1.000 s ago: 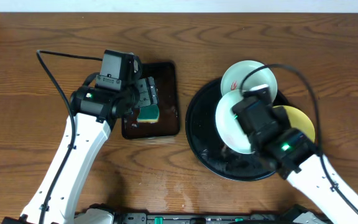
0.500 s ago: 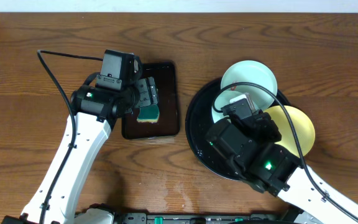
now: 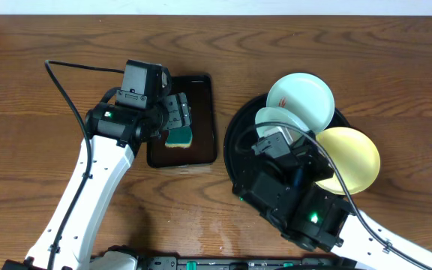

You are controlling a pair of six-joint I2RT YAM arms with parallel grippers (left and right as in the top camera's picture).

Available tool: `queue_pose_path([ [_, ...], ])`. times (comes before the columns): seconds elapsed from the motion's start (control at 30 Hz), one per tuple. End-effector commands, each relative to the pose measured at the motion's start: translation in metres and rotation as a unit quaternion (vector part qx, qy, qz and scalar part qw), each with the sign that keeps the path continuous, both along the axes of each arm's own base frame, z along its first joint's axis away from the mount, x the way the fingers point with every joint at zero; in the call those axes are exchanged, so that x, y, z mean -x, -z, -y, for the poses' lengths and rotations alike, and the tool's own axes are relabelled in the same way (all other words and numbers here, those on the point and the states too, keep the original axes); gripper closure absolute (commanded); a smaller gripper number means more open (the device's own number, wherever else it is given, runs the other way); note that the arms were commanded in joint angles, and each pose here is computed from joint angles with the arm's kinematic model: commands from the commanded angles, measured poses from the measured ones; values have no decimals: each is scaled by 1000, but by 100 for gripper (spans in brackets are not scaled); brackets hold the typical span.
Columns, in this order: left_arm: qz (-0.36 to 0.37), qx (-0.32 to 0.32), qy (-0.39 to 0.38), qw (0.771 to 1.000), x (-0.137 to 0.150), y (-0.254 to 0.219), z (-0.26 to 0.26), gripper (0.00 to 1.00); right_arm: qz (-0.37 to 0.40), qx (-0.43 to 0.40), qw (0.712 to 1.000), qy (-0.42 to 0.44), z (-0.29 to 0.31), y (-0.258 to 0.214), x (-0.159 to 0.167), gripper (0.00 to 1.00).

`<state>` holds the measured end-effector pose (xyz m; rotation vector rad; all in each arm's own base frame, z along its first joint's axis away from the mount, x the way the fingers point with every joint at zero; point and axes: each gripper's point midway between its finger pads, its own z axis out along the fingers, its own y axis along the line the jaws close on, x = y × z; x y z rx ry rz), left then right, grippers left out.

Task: Clean dirty plates on tray and stack at the side
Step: 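Lift the cleaned green plate with the right gripper off the tray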

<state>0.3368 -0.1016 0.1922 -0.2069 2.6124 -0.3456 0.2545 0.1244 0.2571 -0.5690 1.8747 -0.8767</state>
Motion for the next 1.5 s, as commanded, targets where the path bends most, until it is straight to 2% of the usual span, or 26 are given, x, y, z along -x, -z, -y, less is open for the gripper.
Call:
queue_pose_path([
  [0.0, -1, -1, 0, 1000, 0, 0, -1, 18, 50, 18, 999, 10, 3, -26, 3, 99],
  [1.47, -1, -1, 0, 1000, 0, 0, -2, 18, 59, 30, 998, 13, 3, -31, 3, 99],
])
